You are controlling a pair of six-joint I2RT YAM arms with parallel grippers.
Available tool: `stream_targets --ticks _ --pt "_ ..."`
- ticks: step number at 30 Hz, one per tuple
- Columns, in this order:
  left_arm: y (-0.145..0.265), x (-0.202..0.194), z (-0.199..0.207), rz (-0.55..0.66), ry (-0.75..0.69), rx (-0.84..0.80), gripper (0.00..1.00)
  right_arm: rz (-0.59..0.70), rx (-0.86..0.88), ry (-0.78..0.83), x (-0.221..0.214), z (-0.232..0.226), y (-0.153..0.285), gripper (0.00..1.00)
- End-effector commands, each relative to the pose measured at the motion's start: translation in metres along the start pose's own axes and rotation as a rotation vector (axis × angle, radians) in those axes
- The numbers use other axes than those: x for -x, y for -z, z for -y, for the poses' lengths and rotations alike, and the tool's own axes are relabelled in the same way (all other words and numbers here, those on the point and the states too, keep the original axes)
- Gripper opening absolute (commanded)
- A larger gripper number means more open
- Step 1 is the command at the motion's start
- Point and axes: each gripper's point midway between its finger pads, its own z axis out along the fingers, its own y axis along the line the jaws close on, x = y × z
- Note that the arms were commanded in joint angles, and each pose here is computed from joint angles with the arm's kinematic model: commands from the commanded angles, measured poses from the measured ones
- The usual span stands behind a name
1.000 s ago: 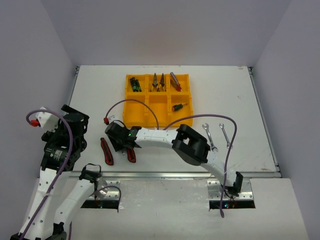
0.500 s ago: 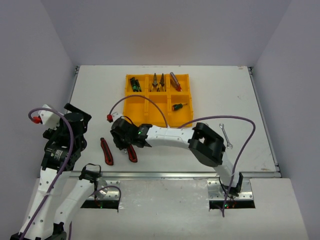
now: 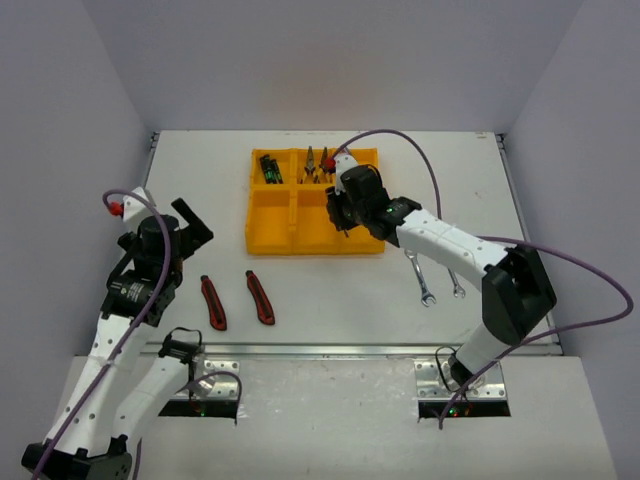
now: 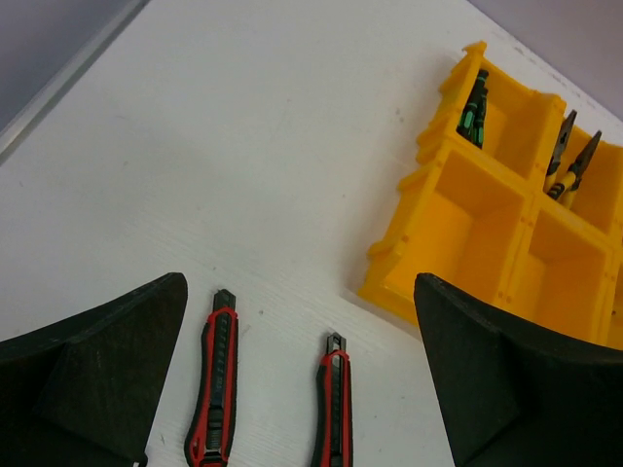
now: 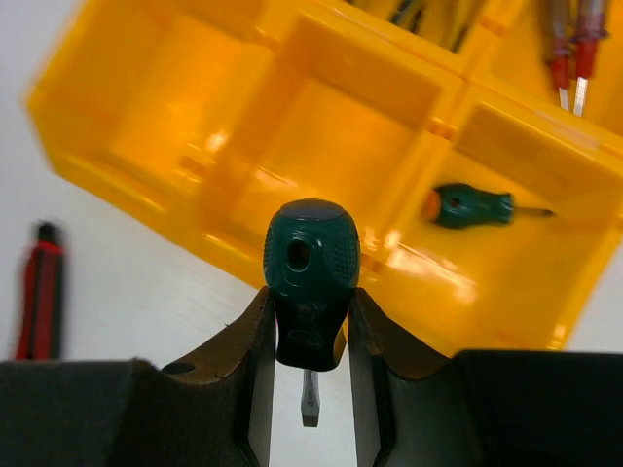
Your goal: Sort the tools into containers
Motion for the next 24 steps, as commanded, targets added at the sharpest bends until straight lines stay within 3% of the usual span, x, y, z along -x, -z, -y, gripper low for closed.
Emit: stream_targets --ticks 1,6,13,14,16,18,20,24 --pt "-0.004 0.003 0.03 -0.008 -0.052 -0.147 1.0 -0.058 -0.082 0.247 -0.008 0.055 -0.008 0.1" --pt "-0.007 -0.007 0.038 -0.038 -0.075 -0.191 1.0 -0.101 -0.14 0.098 -0.01 0.114 -0.019 0.13" --pt "-0.01 -0.015 0.044 -0.076 -0.102 -0.213 1.0 -0.138 -0.112 0.056 -0.013 0.113 -0.048 0.32" --pt "-0.011 -0.015 0.044 -0.078 -0.103 -0.213 1.0 -0.147 -0.125 0.055 -0.012 0.116 -0.052 0.39" --pt "-0.01 -0.016 0.044 -0.08 -0.104 -0.218 1.0 -0.164 -0.162 0.054 -0.01 0.122 -0.056 0.66" --pt "-0.01 -0.016 0.046 -0.078 -0.103 -0.227 1.0 -0.166 -0.166 0.046 -0.006 0.121 -0.053 0.8" --pt "-0.01 -0.018 0.048 -0.086 -0.111 -0.24 1.0 -0.147 -0.165 0.034 0.001 0.119 -0.043 0.91" --pt "-0.015 -0.029 0.052 -0.13 -0.138 -0.246 1.0 -0.078 -0.188 -0.031 0.021 0.116 -0.001 0.98"
